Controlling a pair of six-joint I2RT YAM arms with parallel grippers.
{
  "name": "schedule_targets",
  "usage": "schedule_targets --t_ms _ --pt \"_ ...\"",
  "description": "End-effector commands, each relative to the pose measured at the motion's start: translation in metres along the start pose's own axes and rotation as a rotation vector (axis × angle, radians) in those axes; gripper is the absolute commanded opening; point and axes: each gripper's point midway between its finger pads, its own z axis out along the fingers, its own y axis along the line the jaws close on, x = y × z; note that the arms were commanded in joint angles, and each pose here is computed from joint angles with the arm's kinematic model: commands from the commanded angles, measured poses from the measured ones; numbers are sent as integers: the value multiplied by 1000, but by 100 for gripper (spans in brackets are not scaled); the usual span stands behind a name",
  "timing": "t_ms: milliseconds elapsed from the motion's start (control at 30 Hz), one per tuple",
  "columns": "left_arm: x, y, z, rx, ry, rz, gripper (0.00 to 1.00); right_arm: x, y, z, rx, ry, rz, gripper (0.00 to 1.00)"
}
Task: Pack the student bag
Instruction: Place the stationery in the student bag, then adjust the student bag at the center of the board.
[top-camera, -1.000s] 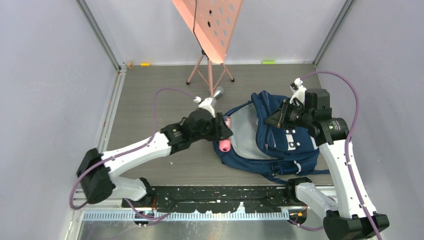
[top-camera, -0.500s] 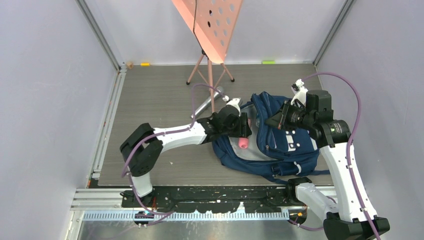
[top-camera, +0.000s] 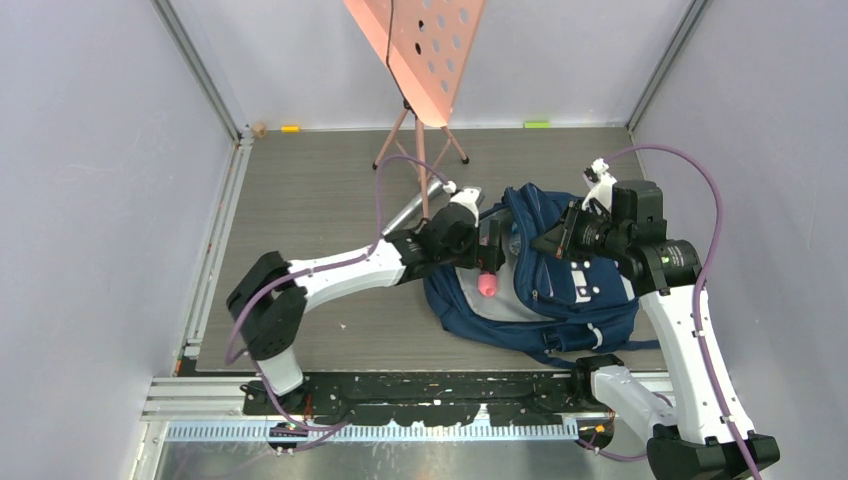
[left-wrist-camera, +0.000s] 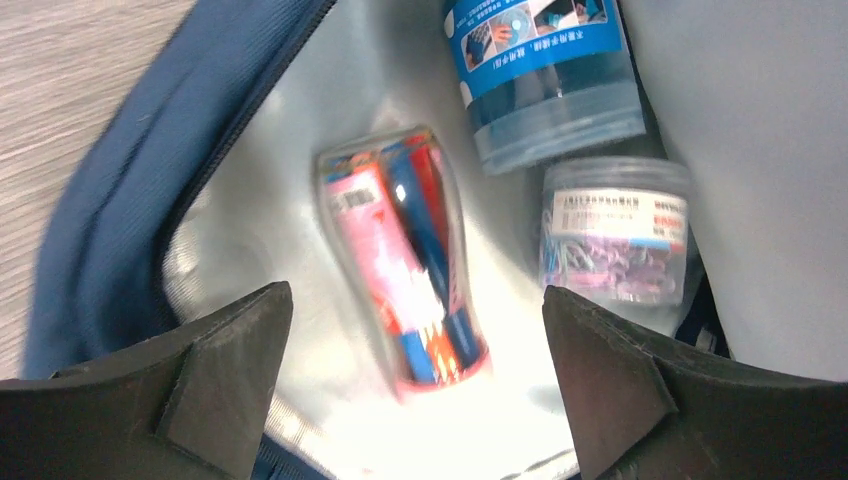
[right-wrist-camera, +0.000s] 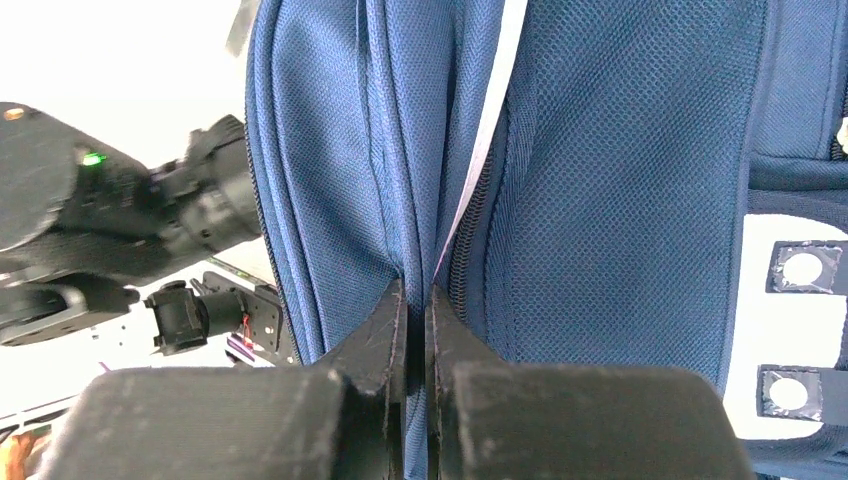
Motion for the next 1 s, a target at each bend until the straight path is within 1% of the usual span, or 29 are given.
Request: schedule_targets --t_ms 0,100,200,333,433,567,600,633,667,767,833,867,933,967 --pt "-29 5 -50 -34 -87 79 100 -25 28 -17 -90 -116 -67 1" --pt "-28 13 -72 -41 -78 133 100 -22 22 -12 -73 -102 -65 1" --pt "-20 41 -80 -104 -24 155 100 -19 19 -7 -70 -87 -50 1" --pt "-9 72 -72 -121 40 93 100 -12 21 5 -106 -62 -9 1" --pt "-8 89 -63 -136 29 61 100 0 18 22 -97 -26 -3 1" --pt "-10 104 -47 -142 25 34 100 20 16 45 -36 36 -51 1" --pt "-10 106 -41 -132 25 30 98 26 17 49 -27 53 -64 1" --pt "-9 103 -37 -105 29 27 94 28 17 56 -22 67 -67 1" --pt "-8 102 -34 -85 32 21 88 33 17 60 -14 79 -73 1" --pt "-5 96 -26 -40 35 14 79 39 12 78 31 102 -86 1" --pt "-3 95 -21 -17 31 20 71 46 9 87 58 127 -103 1" --pt "-1 95 -18 -10 33 21 65 51 10 92 63 148 -115 3" --pt "2 93 -13 15 39 17 44 55 13 98 74 174 -131 15" --pt "4 93 -11 24 47 17 29 56 15 98 75 180 -142 28"
